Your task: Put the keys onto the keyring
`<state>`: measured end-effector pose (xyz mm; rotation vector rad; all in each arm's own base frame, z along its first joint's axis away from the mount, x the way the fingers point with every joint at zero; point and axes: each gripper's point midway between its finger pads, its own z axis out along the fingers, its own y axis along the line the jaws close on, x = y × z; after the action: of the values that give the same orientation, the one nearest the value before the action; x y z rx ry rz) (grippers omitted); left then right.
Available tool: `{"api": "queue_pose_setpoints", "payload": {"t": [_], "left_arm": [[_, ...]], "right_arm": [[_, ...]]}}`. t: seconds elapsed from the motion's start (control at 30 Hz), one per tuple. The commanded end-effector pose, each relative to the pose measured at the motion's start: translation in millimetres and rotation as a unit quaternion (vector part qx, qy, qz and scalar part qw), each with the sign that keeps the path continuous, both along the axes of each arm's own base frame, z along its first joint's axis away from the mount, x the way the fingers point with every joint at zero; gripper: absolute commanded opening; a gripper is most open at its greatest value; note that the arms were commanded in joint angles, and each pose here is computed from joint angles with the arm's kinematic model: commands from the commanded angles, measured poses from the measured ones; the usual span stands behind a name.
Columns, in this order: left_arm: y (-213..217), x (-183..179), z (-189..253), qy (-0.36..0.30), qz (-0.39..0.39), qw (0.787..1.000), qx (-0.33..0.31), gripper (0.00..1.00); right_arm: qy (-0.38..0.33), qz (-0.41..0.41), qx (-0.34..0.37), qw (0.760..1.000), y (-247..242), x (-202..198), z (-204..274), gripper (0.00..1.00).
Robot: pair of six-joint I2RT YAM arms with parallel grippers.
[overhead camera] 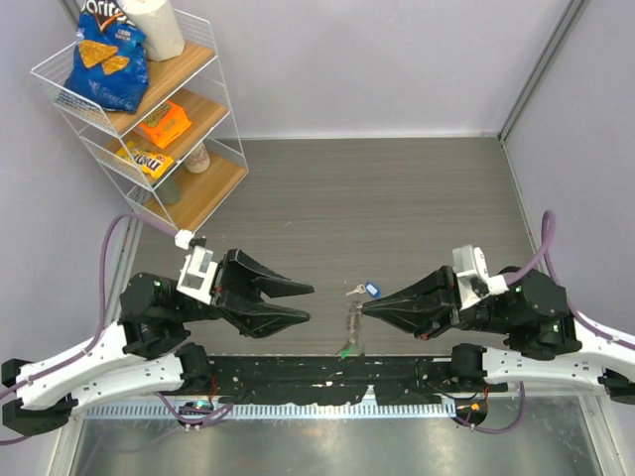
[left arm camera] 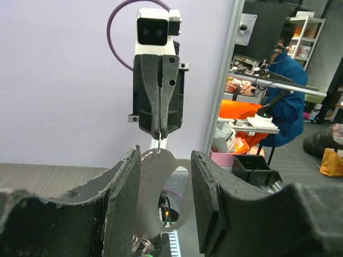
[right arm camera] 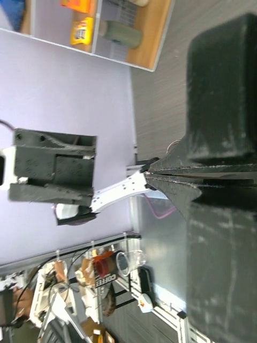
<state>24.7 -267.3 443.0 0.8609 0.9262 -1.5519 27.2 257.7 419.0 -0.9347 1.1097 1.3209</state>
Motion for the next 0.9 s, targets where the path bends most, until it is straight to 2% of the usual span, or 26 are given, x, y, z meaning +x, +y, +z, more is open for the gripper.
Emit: {"api": "queue_pose_setpoints", "payload": {"t": [0.0, 0.27, 0.6, 0.87], "left_arm": [[-1.7, -5.5, 15.4, 0.001, -0.023, 0.999, -0.034, 0.47], [-8.6, -5.5, 19.1, 0.012, -0.037, 0.998, -0.044, 0.45], [-17.5, -0.8, 19.1, 0.043, -0.045, 0.997, -0.05, 0.43], [-19.4, 1.3, 21.3, 0.044, -0.042, 0.997, -0.055, 0.4]], "right_arm": [[-0.076, 0.013, 0.13, 0.988, -14.7, -10.7, 54.5, 0.05], [-0.135, 0.01, 0.207, 0.969, -17.8, -14.9, 62.6, 0.05], [-0.152, -0.021, 0.259, 0.954, -14.9, -6.4, 59.5, 0.05], [-0.168, -0.033, 0.294, 0.94, -13.4, -4.2, 67.0, 0.05]]}}
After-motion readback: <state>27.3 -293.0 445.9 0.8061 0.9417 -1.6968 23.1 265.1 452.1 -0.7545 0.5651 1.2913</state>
